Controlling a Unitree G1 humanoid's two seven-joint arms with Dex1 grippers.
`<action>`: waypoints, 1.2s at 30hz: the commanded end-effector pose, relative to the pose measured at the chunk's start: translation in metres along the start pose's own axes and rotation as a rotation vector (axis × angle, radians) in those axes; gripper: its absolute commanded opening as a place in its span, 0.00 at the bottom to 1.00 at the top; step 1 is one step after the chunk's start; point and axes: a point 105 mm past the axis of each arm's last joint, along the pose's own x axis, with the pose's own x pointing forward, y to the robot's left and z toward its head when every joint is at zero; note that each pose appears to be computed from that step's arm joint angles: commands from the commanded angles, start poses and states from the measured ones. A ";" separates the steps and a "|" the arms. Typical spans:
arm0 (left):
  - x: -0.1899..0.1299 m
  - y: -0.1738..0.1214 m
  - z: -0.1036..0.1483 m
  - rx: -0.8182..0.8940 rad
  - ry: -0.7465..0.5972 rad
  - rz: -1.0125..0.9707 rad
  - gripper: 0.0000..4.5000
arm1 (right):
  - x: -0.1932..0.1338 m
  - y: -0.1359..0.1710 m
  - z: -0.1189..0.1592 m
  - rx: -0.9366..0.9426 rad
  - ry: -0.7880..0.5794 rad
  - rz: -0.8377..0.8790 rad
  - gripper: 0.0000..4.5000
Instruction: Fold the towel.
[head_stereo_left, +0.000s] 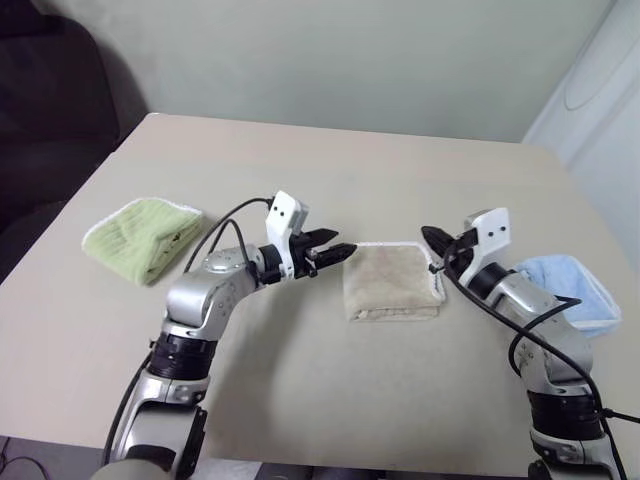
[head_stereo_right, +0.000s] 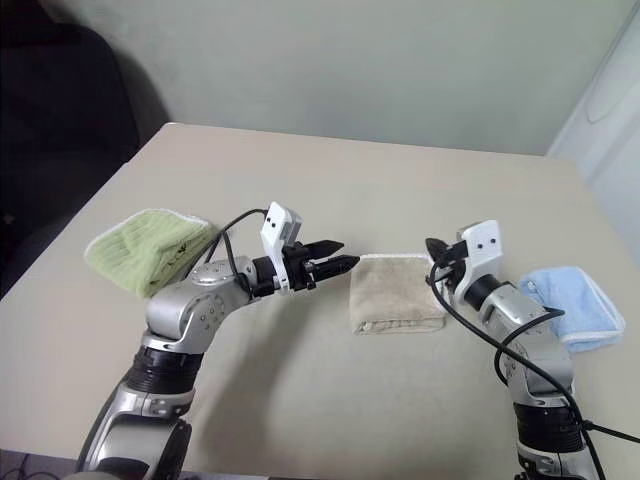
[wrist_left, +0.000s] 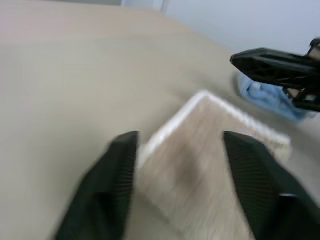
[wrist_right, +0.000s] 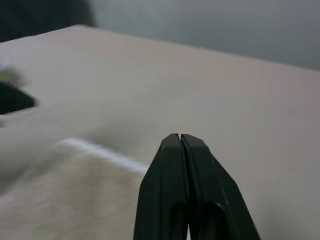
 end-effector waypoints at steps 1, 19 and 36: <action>0.008 -0.019 0.015 0.029 -0.095 -0.099 0.31 | -0.003 0.018 0.007 0.008 -0.016 0.081 0.00; 0.067 -0.020 -0.085 0.049 0.257 -0.074 0.01 | -0.001 0.028 -0.094 0.081 0.275 0.045 0.00; -0.013 -0.003 0.032 -0.183 -0.291 0.020 0.01 | -0.028 -0.005 0.000 0.045 0.018 0.004 0.00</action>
